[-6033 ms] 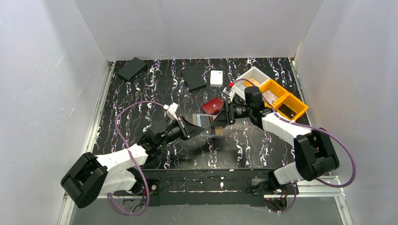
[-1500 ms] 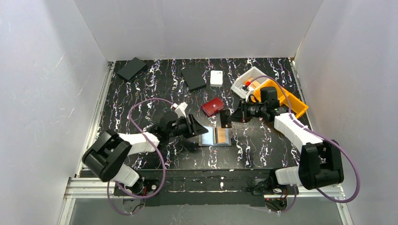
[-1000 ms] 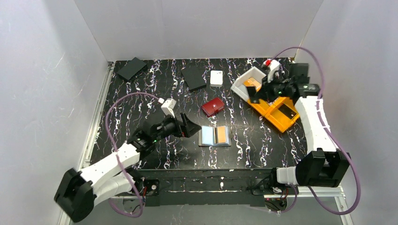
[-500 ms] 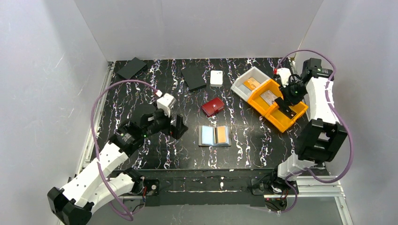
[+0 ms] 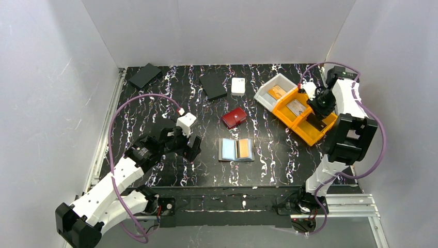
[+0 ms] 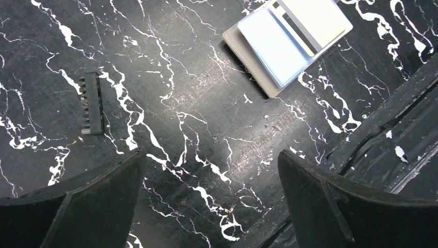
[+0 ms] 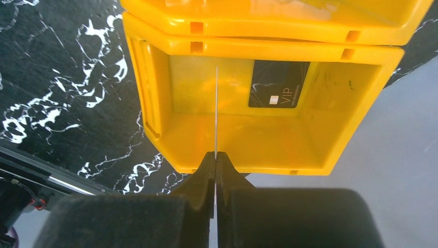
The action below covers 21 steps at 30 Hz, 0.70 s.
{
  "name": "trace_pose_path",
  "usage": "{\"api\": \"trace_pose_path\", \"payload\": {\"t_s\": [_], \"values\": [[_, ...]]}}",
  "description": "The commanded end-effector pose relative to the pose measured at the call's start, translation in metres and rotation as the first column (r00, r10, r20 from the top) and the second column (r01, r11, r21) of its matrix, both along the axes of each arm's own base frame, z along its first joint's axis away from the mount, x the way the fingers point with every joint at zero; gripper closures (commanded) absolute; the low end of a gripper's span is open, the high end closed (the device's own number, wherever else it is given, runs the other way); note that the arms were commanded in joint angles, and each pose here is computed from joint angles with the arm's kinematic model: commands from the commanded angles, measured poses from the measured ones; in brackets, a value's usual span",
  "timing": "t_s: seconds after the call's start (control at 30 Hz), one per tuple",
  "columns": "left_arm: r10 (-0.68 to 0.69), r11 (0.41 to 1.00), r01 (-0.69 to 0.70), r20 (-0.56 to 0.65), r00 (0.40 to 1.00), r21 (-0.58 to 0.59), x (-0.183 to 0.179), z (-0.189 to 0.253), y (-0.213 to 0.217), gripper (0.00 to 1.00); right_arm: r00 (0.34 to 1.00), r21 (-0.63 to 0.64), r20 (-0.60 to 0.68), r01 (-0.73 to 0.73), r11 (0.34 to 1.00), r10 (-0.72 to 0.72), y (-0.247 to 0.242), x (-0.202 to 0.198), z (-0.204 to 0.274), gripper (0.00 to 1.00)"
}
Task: Take the credit cards out of the card holder
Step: Place the credit card in the storage box.
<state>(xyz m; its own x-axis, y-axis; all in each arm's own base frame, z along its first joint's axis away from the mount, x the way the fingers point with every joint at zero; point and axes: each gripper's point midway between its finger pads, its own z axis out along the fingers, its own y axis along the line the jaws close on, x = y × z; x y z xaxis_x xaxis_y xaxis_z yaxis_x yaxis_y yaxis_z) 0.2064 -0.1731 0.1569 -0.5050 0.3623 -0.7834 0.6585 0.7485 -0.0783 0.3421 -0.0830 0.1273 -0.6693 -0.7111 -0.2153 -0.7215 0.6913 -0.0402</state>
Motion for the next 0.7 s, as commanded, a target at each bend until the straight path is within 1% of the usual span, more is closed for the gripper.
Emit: {"api": "trace_pose_path", "payload": {"t_s": [0.0,0.13,0.43,0.67], "values": [[0.01,0.999,-0.011,0.014,1.0,0.042,0.0,-0.004,0.01,0.02,0.999,-0.045,-0.039,-0.035,0.998,0.033,-0.01,-0.002,-0.007,0.99],[0.014,0.999,-0.014,0.018,1.0,0.044,0.001,-0.003,0.01,0.02,0.998,-0.036,-0.051,-0.038,0.999,0.036,-0.009,-0.001,-0.02,0.99],[0.015,0.999,-0.016,0.014,1.0,0.05,0.001,-0.005,0.011,0.02,0.997,0.038,-0.082,-0.007,0.999,0.01,0.0,0.014,-0.053,0.99],[0.018,0.998,-0.019,0.013,1.0,0.055,0.002,-0.006,0.011,0.02,0.997,0.038,-0.082,0.014,0.999,-0.011,-0.002,0.022,-0.068,0.99]]}}
